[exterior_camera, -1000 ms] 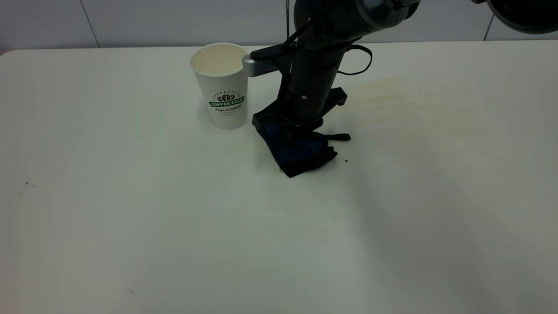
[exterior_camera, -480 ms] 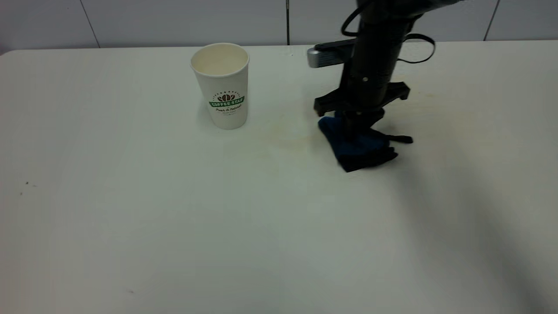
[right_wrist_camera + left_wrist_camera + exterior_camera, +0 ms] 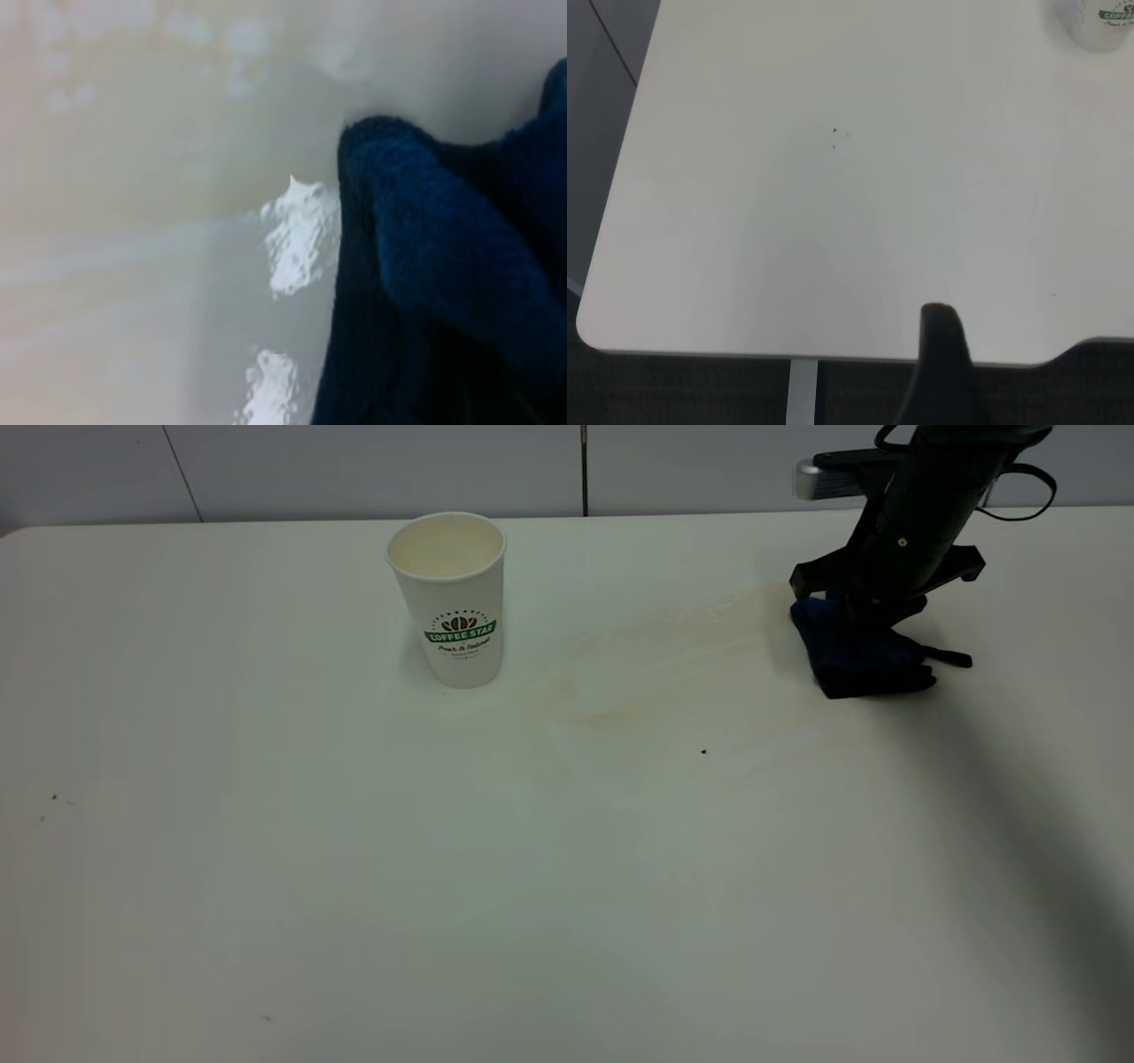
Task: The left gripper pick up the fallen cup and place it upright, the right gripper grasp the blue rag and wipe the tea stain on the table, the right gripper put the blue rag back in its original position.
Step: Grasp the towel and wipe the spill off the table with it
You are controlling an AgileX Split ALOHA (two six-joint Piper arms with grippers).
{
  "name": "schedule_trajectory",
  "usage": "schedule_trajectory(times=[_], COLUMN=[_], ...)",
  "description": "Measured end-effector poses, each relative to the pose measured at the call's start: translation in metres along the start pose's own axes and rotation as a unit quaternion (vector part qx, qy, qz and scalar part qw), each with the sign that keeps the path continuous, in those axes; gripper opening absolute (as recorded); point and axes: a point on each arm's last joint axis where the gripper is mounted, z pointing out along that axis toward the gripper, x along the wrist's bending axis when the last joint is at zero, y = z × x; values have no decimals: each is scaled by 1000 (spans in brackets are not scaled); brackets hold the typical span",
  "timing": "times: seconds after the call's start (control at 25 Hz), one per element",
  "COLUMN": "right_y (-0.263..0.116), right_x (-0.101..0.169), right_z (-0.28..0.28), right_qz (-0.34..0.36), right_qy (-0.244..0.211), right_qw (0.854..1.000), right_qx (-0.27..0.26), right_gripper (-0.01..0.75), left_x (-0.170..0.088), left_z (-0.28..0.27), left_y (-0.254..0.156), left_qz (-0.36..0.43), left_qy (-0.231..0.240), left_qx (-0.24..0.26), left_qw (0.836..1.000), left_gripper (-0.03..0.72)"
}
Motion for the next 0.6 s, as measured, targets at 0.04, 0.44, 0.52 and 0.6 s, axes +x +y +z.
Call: schedule_trajectory(times=[0.04,0.44,0.52,0.6], right_y=[1,0,-5,-12], right_x=[1,98,123,149], right_z=[0,6,5,3], right_qz=[-5,-41,-52,-65], right_qy=[1,83,101,117], right_qw=[1000,995,993,991], right_qx=[-5,-42,-35,-25], right_gripper=[84,86,86,86], left_x=[0,0,0,0], left_z=[0,0,0,0], left_y=[0,0,0,0], left_qz=[0,0,0,0], left_qy=[0,0,0,0], left_qx=[0,0,0,0], left_qw=[1000,1000,1000,1000], left_gripper=[579,579,579,579])
